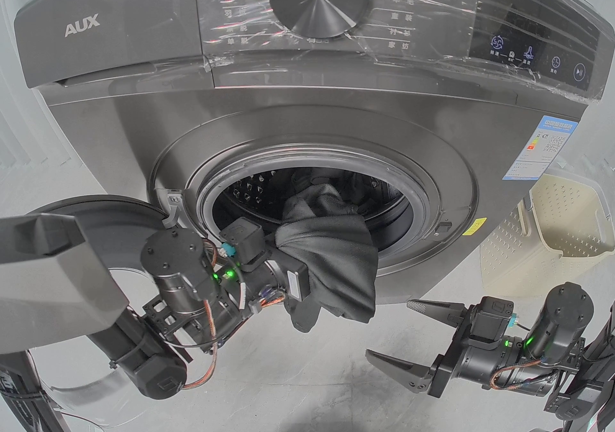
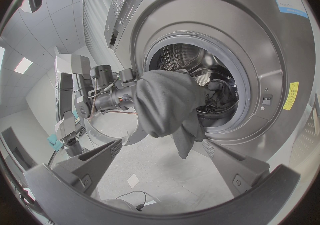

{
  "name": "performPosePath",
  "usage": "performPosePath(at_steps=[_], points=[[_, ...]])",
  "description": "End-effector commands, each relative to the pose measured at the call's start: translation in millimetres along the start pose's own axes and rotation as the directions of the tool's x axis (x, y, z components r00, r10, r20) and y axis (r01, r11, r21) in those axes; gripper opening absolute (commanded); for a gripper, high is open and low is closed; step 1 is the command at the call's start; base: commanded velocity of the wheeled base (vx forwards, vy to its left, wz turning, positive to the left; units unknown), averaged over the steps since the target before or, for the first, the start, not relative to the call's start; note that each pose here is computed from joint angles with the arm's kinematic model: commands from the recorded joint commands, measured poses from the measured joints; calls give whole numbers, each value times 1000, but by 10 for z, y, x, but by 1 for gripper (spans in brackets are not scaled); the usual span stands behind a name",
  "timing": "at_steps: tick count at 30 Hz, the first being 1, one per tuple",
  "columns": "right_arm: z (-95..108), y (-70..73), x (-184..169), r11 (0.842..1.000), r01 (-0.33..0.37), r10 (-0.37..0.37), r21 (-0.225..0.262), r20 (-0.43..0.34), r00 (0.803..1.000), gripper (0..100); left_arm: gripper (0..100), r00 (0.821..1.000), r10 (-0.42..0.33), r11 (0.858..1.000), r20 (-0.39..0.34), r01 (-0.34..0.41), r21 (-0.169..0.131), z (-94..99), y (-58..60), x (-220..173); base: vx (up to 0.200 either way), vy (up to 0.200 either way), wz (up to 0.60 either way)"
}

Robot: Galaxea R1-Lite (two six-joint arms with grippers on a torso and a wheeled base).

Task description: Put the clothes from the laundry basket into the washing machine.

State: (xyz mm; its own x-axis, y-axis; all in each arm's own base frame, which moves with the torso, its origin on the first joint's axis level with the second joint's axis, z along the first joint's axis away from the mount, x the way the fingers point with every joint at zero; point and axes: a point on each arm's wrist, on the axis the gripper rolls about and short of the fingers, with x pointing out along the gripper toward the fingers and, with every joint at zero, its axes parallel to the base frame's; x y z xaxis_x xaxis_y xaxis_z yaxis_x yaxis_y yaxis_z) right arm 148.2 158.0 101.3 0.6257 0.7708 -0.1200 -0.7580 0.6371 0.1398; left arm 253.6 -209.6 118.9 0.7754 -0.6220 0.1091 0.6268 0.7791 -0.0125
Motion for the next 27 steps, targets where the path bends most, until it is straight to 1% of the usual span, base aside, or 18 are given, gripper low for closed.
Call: performPosePath(at_steps=[1, 2, 4, 7, 8, 9, 10, 12, 13, 16, 18, 22, 23, 25, 27], points=[[15, 0, -83, 1000, 4, -4, -1, 6, 1000, 100, 0, 999, 17, 1000, -35, -17, -9, -309, 80, 272, 0, 0, 0], [5, -6, -94, 1000, 8, -8, -2, 1, 1000, 100, 0, 999, 14, 1000, -32, -14, -22, -336, 80, 316, 0, 0, 0], [0, -10, -95, 1000, 10, -10, -2, -2, 1000, 100, 0, 1000, 23, 999, -14, -23, -42, -354, 121, 410, 0, 0, 0], [-1, -4, -95, 1000, 7, -7, -2, -3, 1000, 100, 0, 999, 40, 998, 25, -39, -45, -362, 195, 566, 0, 0, 0], [-4, -7, -98, 1000, 8, -8, -2, -4, 1000, 100, 0, 999, 42, 998, 26, -41, -45, -361, 202, 574, 0, 0, 0], [-4, -4, -102, 1000, 7, -7, -2, -4, 1000, 100, 0, 997, 55, 998, 49, -53, -41, -393, 279, 680, 0, 0, 0], [-12, -4, -110, 1000, 7, -7, -1, -9, 1000, 100, 0, 996, 57, 998, 74, -54, -43, -411, 315, 775, 0, 0, 0], [-21, 1, -113, 1000, 5, -5, -1, -14, 1000, 100, 0, 994, 55, 997, 95, -51, -50, -424, 320, 856, 0, 0, 0], [-25, 7, -111, 1000, 2, -2, -2, -16, 1000, 100, 0, 992, 57, 997, 109, -50, -59, -424, 324, 904, 0, 0, 0], [-27, 19, -110, 1000, -2, 2, -1, -16, 1000, 100, 0, 990, 46, 996, 130, -35, -83, -436, 277, 1005, 0, 0, 0], [-27, 22, -109, 1000, -2, 2, -3, -16, 1000, 100, 0, 990, 49, 995, 133, -37, -92, -462, 276, 1078, 0, 0, 0], [-29, 12, -108, 1000, 1, -1, -2, -17, 1000, 100, 0, 993, 61, 994, 102, -52, -91, -576, 334, 1210, 0, 0, 0], [-29, 12, -108, 1000, 1, -1, -2, -17, 1000, 100, 0, 993, 61, 994, 102, -52, -91, -576, 334, 1210, 0, 0, 0], [-28, 9, -108, 1000, 2, -2, -2, -17, 1000, 100, 0, 993, 74, 993, 97, -64, -95, -573, 359, 1354, 0, 0, 0], [-30, 3, -112, 1000, 6, -6, 0, -18, 1000, 100, 0, 992, 83, 993, 91, -74, -95, -555, 379, 1416, 0, 0, 0]])
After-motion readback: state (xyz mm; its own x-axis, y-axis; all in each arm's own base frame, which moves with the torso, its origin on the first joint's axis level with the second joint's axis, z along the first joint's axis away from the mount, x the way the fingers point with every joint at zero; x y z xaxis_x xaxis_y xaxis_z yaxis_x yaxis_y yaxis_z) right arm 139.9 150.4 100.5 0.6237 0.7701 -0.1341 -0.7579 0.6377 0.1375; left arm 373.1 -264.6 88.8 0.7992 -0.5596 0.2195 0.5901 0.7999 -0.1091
